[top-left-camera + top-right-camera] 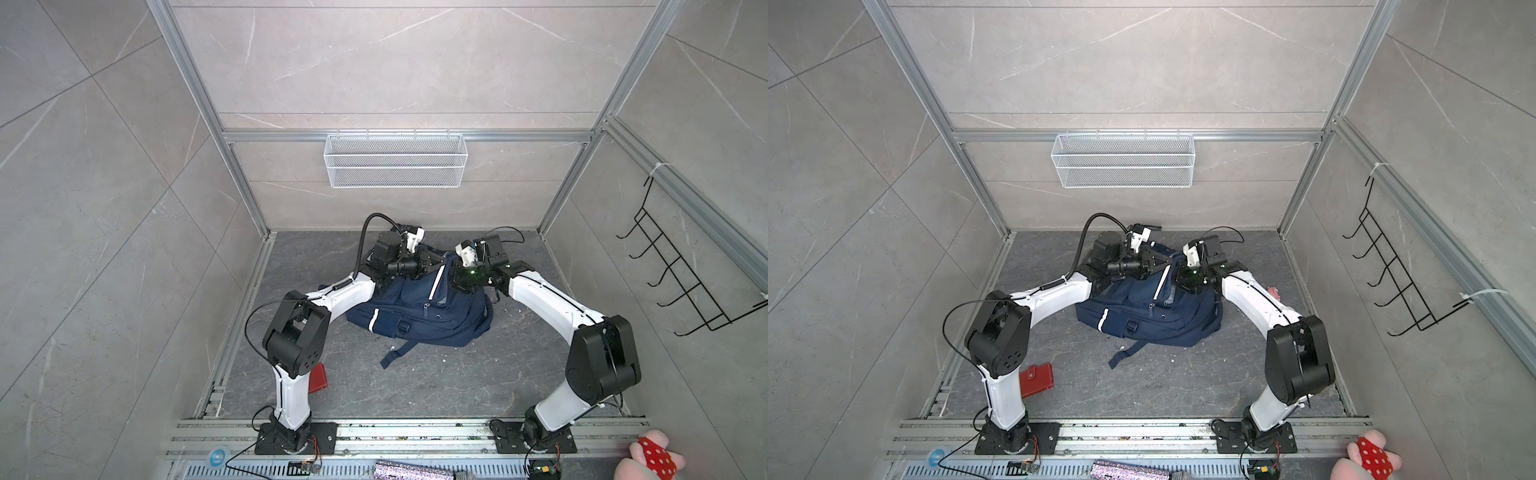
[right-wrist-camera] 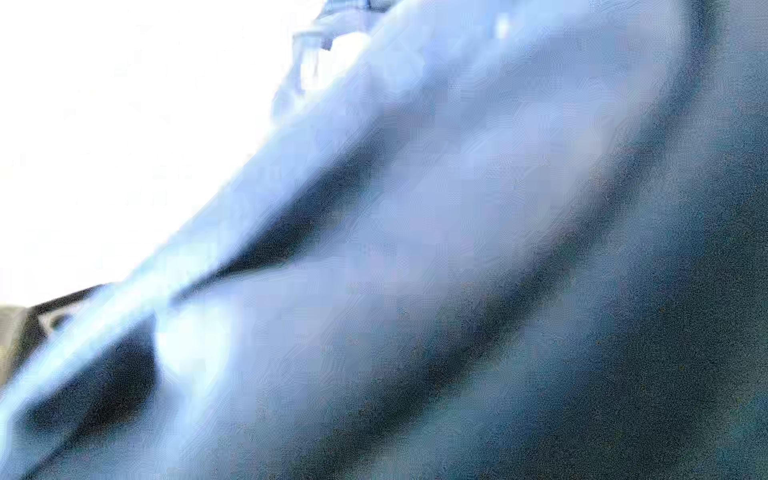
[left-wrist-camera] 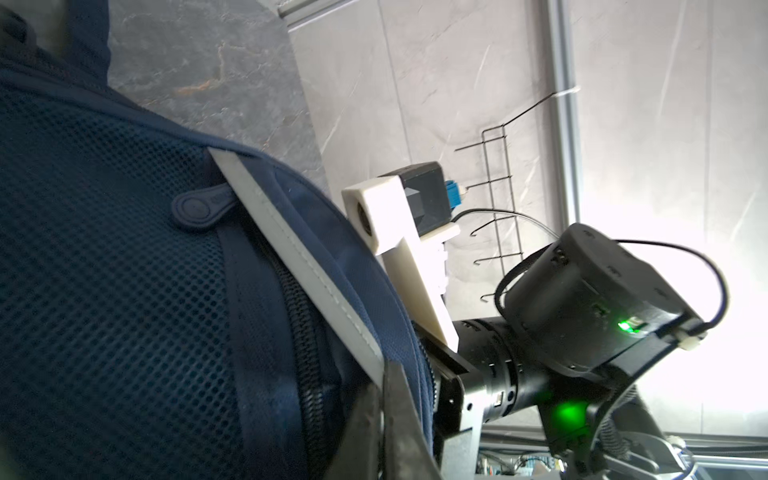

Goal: Pack the student bag
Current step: 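Insert the toothbrush case into the backpack top with the right gripper while left holds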

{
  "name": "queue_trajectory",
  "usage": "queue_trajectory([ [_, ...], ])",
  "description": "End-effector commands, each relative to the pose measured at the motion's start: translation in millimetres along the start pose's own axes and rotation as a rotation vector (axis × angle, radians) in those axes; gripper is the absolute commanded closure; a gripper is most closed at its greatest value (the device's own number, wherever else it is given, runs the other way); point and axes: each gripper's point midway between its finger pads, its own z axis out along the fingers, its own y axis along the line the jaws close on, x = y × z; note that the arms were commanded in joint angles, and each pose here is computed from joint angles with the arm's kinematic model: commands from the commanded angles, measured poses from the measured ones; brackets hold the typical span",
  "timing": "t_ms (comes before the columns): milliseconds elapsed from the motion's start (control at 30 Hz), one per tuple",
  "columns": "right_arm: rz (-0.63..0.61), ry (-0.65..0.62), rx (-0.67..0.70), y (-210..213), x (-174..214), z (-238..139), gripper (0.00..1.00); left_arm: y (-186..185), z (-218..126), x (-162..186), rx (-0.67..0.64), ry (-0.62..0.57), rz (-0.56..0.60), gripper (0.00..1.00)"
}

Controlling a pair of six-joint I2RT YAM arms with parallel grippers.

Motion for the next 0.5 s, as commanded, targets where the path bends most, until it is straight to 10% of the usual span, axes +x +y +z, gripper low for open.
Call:
queue_trajectory([
  [0, -0.006, -0.008, -0.148, 36, -7, 9, 0.9, -114, 0, 14, 0.318, 0.029, 0.243, 1.0],
  [467, -0.006, 0.007, -0.202, 39, 1, 10, 0.62, -84, 5, -1, 0.198, -0.072, 0.189, 1.0],
])
